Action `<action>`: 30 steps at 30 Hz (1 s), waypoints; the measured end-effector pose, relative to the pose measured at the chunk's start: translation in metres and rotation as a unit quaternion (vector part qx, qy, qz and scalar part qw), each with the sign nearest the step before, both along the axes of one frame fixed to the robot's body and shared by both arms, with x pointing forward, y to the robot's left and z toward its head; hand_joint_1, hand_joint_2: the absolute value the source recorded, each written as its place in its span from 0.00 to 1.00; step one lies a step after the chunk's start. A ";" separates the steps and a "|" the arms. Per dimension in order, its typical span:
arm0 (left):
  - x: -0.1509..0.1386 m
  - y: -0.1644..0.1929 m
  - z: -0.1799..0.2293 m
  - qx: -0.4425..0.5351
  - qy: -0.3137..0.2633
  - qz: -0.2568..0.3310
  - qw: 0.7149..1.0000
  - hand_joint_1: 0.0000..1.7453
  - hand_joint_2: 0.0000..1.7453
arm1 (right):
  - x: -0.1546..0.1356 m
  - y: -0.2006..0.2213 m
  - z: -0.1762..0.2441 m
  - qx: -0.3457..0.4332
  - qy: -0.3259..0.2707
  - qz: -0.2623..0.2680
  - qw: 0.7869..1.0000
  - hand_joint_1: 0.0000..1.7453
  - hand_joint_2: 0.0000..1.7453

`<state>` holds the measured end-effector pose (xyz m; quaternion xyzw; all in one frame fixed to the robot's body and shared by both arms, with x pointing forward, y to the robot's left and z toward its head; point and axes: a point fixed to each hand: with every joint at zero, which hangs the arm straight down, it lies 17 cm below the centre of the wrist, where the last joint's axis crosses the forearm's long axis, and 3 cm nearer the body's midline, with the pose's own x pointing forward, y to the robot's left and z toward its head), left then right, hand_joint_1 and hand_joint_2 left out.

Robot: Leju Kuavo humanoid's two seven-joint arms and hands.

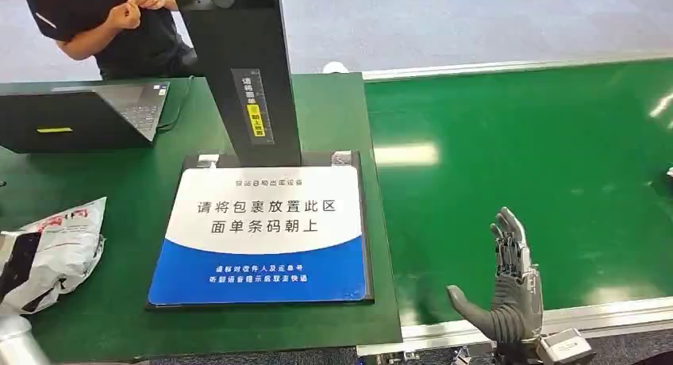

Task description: Moved the parcel from conveyor to table for the left to box.

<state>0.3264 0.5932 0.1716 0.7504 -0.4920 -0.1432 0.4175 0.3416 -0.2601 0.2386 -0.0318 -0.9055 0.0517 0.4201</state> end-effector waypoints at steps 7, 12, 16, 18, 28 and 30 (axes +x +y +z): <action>-0.013 -0.012 0.023 -0.016 -0.067 0.013 0.998 0.00 1.00 | 0.000 -0.001 0.000 0.002 0.000 0.000 1.000 0.00 1.00; 0.014 -0.052 0.006 -0.117 -0.111 -0.048 0.986 0.00 1.00 | 0.000 0.000 -0.001 0.001 0.001 0.006 1.000 0.00 1.00; 0.053 -0.126 -0.025 -0.397 -0.184 -0.255 0.862 0.00 1.00 | 0.004 0.007 -0.001 -0.005 0.002 0.017 1.000 0.00 1.00; 0.070 -0.204 -0.029 -0.516 -0.173 -0.400 0.738 0.00 1.00 | 0.009 0.014 -0.001 -0.008 0.002 0.024 1.000 0.00 1.00; 0.062 -0.383 -0.023 -0.627 -0.082 -0.596 0.495 0.00 1.00 | 0.030 0.024 0.000 0.010 0.012 0.010 1.000 0.00 1.00; 0.062 -0.400 -0.025 -0.638 -0.068 -0.607 0.469 0.00 1.00 | 0.036 0.017 0.003 0.013 0.009 -0.019 1.000 0.00 1.00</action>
